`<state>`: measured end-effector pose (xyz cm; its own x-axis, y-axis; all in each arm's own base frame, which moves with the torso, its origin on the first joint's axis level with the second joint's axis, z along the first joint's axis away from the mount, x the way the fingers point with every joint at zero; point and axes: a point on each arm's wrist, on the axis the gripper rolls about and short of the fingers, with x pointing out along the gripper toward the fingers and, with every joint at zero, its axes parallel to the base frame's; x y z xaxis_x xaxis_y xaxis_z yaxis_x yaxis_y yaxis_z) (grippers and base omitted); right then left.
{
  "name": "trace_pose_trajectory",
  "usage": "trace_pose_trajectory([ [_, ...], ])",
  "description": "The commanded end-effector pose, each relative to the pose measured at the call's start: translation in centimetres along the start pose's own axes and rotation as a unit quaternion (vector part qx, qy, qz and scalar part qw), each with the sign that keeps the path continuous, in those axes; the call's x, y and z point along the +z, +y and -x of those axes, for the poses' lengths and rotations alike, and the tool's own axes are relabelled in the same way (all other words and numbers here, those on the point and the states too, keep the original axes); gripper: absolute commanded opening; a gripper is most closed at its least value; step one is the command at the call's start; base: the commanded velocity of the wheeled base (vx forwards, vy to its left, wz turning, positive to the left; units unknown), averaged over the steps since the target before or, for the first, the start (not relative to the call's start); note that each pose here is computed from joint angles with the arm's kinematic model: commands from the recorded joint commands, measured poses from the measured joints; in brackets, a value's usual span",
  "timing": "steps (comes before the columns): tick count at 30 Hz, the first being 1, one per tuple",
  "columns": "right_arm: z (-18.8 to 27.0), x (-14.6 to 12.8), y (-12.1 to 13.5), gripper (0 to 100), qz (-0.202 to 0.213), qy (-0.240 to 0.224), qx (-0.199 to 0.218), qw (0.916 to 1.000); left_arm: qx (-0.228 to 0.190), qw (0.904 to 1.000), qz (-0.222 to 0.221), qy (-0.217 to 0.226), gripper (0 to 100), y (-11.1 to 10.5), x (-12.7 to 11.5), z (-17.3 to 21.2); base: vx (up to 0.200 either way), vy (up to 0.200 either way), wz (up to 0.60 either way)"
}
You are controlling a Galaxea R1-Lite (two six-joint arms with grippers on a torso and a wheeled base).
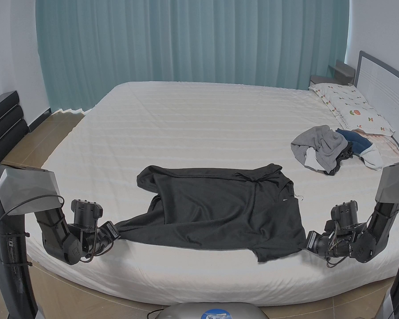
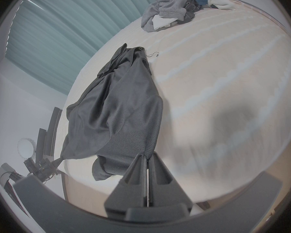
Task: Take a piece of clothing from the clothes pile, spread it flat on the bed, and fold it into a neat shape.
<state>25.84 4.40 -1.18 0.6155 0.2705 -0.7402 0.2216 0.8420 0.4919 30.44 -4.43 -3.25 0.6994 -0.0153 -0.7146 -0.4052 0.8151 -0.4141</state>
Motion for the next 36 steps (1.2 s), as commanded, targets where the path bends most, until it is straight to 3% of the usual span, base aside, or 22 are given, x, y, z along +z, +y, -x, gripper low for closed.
trace_pose_trajectory([
  [1, 3.3, -1.5, -1.1, 0, 0.008, 0.014, -0.003, 0.9999, -0.008, 0.9973, -0.067, 0.028, 0, -0.5, -2.1, 2.8, 0.000, 0.000, 0.00],
  [5, 4.0, -2.2, -2.3, 0, 0.007, 0.027, -0.020, 0.9994, 0.003, 0.9934, -0.105, 0.044, 0, 0.2, -3.0, 3.5, 0.000, 0.000, 0.00],
  [9, 4.3, -3.1, -3.1, 0, 0.010, 0.051, -0.031, 0.9981, 0.012, 0.9919, -0.113, 0.057, 0, 0.5, -3.4, 3.7, 0.000, 0.000, 0.00],
  [14, 4.5, -3.8, -4.1, 0, 0.021, 0.071, -0.049, 0.9961, 0.035, 0.9844, -0.136, 0.106, 0, 0.6, -4.7, 4.0, 0.000, 0.000, 0.00],
  [23, 3.6, -4.7, -4.6, 0, 0.038, 0.102, -0.058, 0.9923, 0.041, 0.9821, -0.143, 0.115, 0, 0.9, -5.0, 3.9, 0.000, 0.000, 0.00],
  [24, 3.5, -4.6, -4.5, 100, 0.039, 0.100, -0.057, 0.9927, 0.041, 0.9821, -0.143, 0.116, 0, 0.9, -5.0, 3.9, 0.000, 0.000, 0.00],
  [25, 3.5, -4.6, -4.5, 100, 0.039, 0.100, -0.057, 0.9927, 0.041, 0.9821, -0.143, 0.116, 0, 0.9, -5.0, 3.9, 0.000, 0.000, 0.00],
  [26, 3.5, -4.6, -4.5, 100, 0.039, 0.100, -0.057, 0.9927, 0.041, 0.9821, -0.143, 0.116, 100, 0.9, -5.0, 3.9, 0.000, 0.000, 0.00],
  [30, 4.2, -2.7, -3.4, 100, 0.016, 0.038, 0.013, 0.9990, 0.022, 0.9854, -0.135, 0.101, 100, 0.2, -4.3, 3.8, 0.000, 0.000, 0.00],
  [32, 4.6, -1.9, -2.8, 100, -0.008, 0.020, 0.047, 0.9986, 0.010, 0.9875, -0.126, 0.094, 100, -0.2, -3.7, 3.7, 0.000, 0.000, 0.00],
  [36, 4.5, -0.5, -2.0, 100, -0.058, -0.008, 0.074, 0.9956, -0.013, 0.9931, -0.094, 0.068, 100, -0.6, -2.1, 3.9, 0.000, 0.000, 0.00],
])
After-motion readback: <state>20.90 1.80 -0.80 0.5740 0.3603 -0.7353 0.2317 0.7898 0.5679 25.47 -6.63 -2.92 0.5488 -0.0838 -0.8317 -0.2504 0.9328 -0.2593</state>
